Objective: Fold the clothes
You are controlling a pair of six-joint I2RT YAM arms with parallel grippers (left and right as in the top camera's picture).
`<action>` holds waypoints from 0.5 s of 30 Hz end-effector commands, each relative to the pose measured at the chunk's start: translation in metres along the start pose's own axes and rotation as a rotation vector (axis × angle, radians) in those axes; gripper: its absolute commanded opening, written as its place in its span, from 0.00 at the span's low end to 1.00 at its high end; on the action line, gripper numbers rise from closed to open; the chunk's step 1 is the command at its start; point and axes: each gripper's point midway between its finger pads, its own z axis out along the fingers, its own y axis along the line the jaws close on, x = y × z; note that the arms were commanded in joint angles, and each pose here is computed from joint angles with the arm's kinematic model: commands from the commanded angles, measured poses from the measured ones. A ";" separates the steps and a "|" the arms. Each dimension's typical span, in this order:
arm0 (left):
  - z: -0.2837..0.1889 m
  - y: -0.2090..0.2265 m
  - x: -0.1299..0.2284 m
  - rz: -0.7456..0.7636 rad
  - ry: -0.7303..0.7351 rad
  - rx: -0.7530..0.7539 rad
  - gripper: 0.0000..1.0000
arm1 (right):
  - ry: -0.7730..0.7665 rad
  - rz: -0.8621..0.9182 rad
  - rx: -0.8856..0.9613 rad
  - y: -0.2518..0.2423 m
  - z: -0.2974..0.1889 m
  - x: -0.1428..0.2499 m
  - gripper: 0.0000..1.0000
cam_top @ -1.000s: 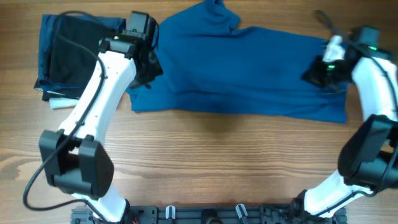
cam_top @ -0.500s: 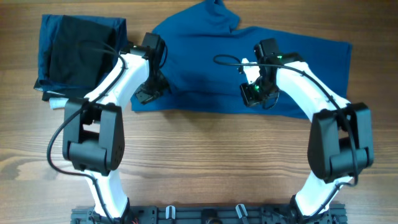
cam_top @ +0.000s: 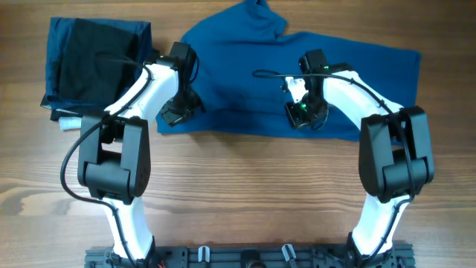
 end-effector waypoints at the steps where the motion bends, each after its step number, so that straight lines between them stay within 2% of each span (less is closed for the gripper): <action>1: 0.006 0.003 0.003 -0.017 0.021 -0.010 0.04 | -0.004 -0.016 0.063 -0.015 0.009 -0.010 0.04; 5: 0.008 0.002 0.000 -0.018 0.008 -0.008 0.04 | -0.048 0.007 0.145 -0.030 0.007 -0.021 0.04; 15: 0.024 0.007 0.007 -0.017 0.016 -0.010 0.04 | -0.160 0.036 0.155 -0.031 -0.011 -0.056 0.04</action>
